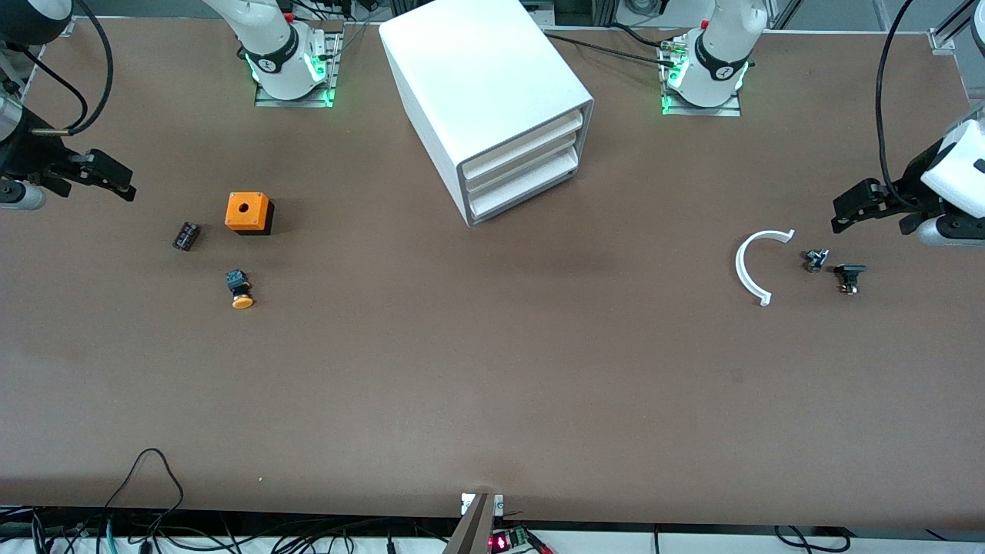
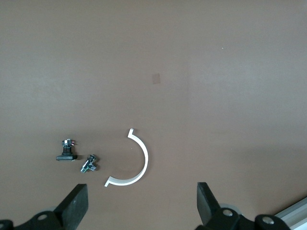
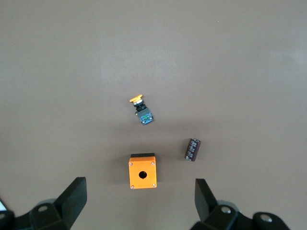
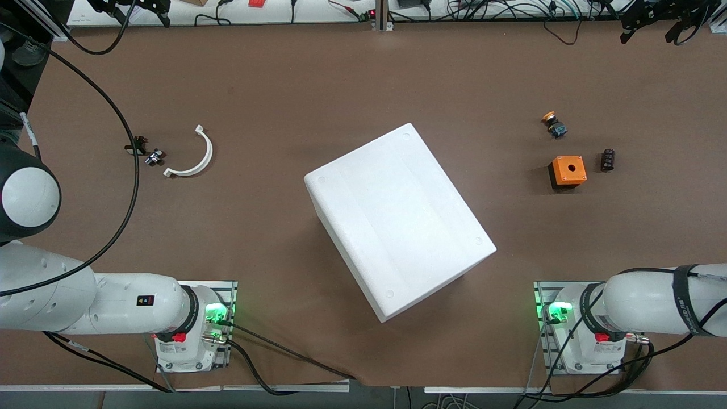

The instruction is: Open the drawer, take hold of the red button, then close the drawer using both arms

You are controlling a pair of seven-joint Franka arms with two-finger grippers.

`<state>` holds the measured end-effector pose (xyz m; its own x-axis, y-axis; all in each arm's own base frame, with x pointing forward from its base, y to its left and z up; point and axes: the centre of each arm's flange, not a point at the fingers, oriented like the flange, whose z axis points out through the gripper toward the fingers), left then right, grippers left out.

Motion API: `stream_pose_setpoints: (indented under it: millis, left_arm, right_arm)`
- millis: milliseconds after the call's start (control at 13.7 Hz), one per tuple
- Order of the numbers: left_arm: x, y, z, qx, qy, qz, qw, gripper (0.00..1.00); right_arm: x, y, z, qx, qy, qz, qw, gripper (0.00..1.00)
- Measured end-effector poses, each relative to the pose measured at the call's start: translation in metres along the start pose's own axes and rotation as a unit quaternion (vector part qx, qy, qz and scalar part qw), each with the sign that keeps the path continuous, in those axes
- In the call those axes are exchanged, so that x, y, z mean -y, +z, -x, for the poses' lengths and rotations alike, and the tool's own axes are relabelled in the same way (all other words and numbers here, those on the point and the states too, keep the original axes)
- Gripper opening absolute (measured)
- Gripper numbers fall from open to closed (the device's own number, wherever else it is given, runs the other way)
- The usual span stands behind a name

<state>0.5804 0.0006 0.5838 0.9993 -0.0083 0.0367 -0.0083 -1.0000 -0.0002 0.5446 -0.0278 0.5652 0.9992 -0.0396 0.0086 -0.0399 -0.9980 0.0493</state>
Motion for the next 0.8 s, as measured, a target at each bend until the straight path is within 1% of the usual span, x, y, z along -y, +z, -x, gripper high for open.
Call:
stream_pose_setpoints:
  millis: [146, 365, 438, 583, 802]
  left_arm:
    - [-0.009, 0.016, -0.006, 0.014, 0.006, 0.008, 1.0, 1.0]
    - [-0.047, 0.058, -0.018, 0.049, 0.034, 0.022, 0.998, 1.0]
    - [-0.062, 0.074, -0.021, 0.062, 0.04, 0.038, 0.997, 1.0]
    - [-0.082, 0.103, -0.026, 0.09, 0.035, 0.087, 0.992, 1.0]
    - [-0.097, 0.16, -0.034, 0.141, 0.01, 0.16, 0.977, 1.0]
  right_arm:
    - [0.003, 0.005, -0.007, 0.004, -0.002, -0.001, 1.0, 1.0]
    - [0.003, 0.01, -0.011, 0.008, -0.002, -0.001, 1.0, 1.0]
    - [0.003, 0.009, -0.011, 0.009, -0.002, -0.001, 1.0, 1.0]
    - [0.003, 0.008, -0.011, 0.01, -0.002, -0.001, 1.0, 1.0]
    - [0.007, 0.008, -0.011, 0.01, -0.005, -0.001, 1.0, 1.0]
